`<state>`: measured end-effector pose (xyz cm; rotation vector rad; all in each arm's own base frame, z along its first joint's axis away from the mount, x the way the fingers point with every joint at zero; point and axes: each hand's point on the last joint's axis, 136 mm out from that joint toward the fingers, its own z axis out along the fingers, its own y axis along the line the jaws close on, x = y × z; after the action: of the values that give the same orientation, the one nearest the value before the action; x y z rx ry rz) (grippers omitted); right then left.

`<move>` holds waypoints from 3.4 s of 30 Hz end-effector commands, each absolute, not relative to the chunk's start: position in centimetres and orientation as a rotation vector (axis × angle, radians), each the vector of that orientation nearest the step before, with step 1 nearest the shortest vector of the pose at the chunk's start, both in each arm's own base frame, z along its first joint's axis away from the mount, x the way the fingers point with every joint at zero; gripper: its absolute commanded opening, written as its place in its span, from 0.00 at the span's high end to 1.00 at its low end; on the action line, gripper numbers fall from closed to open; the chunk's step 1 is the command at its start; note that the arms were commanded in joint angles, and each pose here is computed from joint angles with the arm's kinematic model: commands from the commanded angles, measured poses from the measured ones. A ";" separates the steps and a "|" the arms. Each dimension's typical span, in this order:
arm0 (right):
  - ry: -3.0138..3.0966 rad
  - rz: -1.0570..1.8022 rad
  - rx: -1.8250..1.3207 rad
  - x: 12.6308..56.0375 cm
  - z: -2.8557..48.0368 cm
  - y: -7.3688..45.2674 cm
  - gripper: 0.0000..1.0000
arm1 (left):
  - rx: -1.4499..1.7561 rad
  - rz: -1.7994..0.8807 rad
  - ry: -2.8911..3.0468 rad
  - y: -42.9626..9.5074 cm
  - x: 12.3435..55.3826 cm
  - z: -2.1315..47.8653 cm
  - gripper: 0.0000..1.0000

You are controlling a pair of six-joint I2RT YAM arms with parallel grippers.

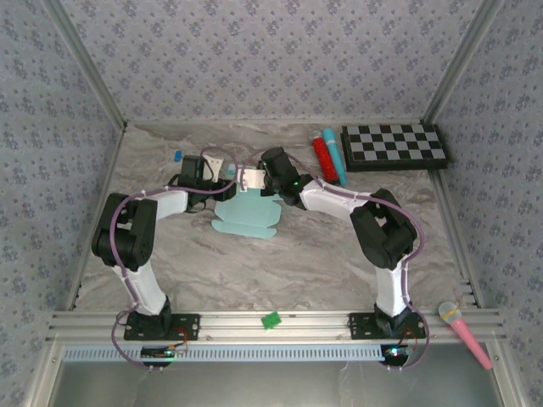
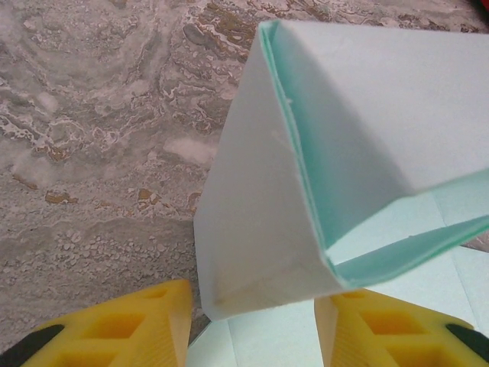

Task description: Fold the paper box

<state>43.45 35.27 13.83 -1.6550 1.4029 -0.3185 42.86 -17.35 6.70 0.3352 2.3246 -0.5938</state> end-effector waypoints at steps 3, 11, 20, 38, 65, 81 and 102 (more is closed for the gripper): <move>1.428 -0.246 -1.756 41.2 11.4 36.0 1.00 | 0.344 -0.626 2.229 -18.5 44.9 8.9 0.56; 1.439 -0.228 -1.779 40.8 11.3 36.1 1.00 | 0.301 -0.604 2.223 -18.2 45.7 9.2 0.60; 1.447 -0.240 -1.777 41.1 11.2 36.0 1.00 | 0.274 -0.560 2.257 -17.4 45.4 8.2 0.64; 1.456 -0.259 -1.755 41.3 11.3 36.2 1.00 | 0.291 -0.496 2.299 -17.0 44.0 6.8 0.87; 1.808 0.094 -1.028 39.3 22.5 32.7 0.42 | 0.116 -0.109 2.395 -12.7 40.3 9.2 0.97; 2.278 0.305 -0.560 40.6 22.0 28.4 0.49 | -0.129 -0.183 2.511 -11.9 37.1 11.9 1.00; 2.414 0.332 -0.671 41.4 18.7 32.5 0.92 | -0.121 -0.200 2.541 -12.2 36.6 12.5 1.00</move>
<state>41.90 32.36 19.34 -0.6601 2.3666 0.3339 36.36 -11.67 10.60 -0.1118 2.5737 -0.1608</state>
